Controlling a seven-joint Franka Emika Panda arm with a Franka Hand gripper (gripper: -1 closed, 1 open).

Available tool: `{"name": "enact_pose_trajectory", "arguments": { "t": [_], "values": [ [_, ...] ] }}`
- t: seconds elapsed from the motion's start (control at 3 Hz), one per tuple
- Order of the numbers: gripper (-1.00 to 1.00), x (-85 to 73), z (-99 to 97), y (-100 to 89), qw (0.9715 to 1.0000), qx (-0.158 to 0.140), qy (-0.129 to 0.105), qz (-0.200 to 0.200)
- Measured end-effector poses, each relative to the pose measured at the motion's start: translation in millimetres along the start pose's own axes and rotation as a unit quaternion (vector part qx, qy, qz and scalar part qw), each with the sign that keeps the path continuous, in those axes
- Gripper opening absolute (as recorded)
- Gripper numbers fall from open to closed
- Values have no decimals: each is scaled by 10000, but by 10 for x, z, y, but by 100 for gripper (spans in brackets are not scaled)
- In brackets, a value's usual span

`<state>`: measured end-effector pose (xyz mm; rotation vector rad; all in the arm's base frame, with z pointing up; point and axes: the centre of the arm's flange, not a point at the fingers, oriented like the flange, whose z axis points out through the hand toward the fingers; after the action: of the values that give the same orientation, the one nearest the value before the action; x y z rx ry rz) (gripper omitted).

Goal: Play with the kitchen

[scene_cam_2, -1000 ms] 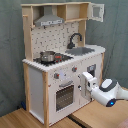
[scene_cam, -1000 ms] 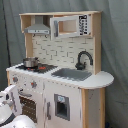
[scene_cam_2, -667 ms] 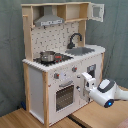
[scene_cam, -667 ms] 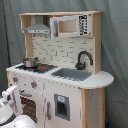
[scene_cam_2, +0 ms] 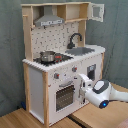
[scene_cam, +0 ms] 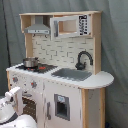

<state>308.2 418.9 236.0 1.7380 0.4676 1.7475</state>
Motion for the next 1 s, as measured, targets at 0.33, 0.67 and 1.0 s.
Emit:
{"name": "enact_pose_trajectory", "arguments": {
  "t": [0.33,0.67,1.0],
  "values": [
    [100,22,234,-72,9999,-10,-80,93],
    [100,28,299,-114,9991,164,-97,-391],
    [100,122,346,-80,9977,222,-69,-641]
  ]
}}
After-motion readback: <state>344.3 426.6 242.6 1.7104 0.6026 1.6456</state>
